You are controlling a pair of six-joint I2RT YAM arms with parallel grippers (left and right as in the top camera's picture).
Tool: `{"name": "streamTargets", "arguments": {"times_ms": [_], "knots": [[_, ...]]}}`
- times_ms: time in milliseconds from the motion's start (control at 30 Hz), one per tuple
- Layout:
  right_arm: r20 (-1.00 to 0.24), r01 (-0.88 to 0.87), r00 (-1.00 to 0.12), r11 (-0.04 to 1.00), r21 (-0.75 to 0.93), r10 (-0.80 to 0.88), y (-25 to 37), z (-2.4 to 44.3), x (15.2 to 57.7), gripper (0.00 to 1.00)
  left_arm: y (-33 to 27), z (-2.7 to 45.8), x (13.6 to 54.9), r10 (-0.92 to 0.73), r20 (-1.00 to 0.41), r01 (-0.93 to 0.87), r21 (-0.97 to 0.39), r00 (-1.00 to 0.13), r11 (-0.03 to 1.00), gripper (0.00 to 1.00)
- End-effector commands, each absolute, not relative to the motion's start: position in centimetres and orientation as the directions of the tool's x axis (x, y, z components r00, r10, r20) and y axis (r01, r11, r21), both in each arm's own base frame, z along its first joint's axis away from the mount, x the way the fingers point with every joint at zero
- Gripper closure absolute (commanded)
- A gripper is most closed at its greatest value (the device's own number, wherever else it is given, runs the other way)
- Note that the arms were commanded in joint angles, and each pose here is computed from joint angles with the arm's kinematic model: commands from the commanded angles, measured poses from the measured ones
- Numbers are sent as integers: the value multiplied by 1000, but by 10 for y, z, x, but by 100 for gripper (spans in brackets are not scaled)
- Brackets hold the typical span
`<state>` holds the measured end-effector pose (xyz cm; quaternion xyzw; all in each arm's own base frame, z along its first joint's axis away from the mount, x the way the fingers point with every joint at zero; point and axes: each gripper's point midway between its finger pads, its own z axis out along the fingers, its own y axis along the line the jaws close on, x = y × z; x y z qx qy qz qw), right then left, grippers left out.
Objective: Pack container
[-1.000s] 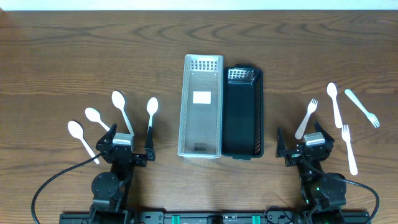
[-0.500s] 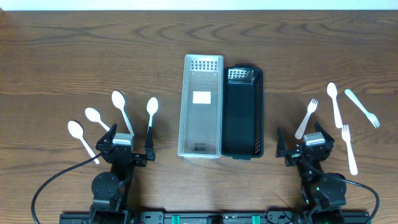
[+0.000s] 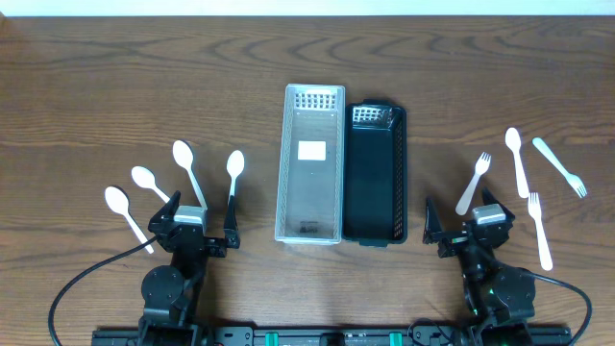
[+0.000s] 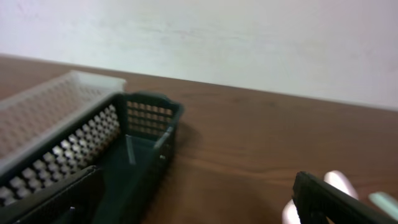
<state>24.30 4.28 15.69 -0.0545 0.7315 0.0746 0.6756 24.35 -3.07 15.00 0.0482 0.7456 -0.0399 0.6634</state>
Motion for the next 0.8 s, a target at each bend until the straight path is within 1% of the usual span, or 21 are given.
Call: {"name": "streamTargets", "arguments": {"times_ms": [0,67,167,267,433,533,633,767], "knots": [[-969,-192,-131,953,234,211,48,155,242,1,-30,133,243,21,-985,121,0,-171,993,2],[-959,-171,-147,949,266,243,46,153,243,1,-30,133,243,20,-986,121,-1,-168,993,2],[-941,-92,-176,947,309,290,34,153,245,1,-30,133,243,20,-985,121,-1,-171,993,2],[-933,-28,-211,953,303,290,23,159,248,1,-30,133,243,-8,-984,115,-28,-175,993,2],[-905,86,-322,960,267,280,2,183,263,1,-30,135,241,-13,-978,113,-37,-211,993,2],[-867,141,-430,967,212,252,-10,198,280,1,-29,143,239,-9,-971,111,-37,-240,993,2],[-797,182,-554,969,167,241,-19,205,298,1,-26,146,238,-3,-958,92,-30,-286,995,2],[-613,252,-740,959,132,279,-31,198,315,1,-26,146,239,-8,-937,86,-41,-348,995,2]]}}
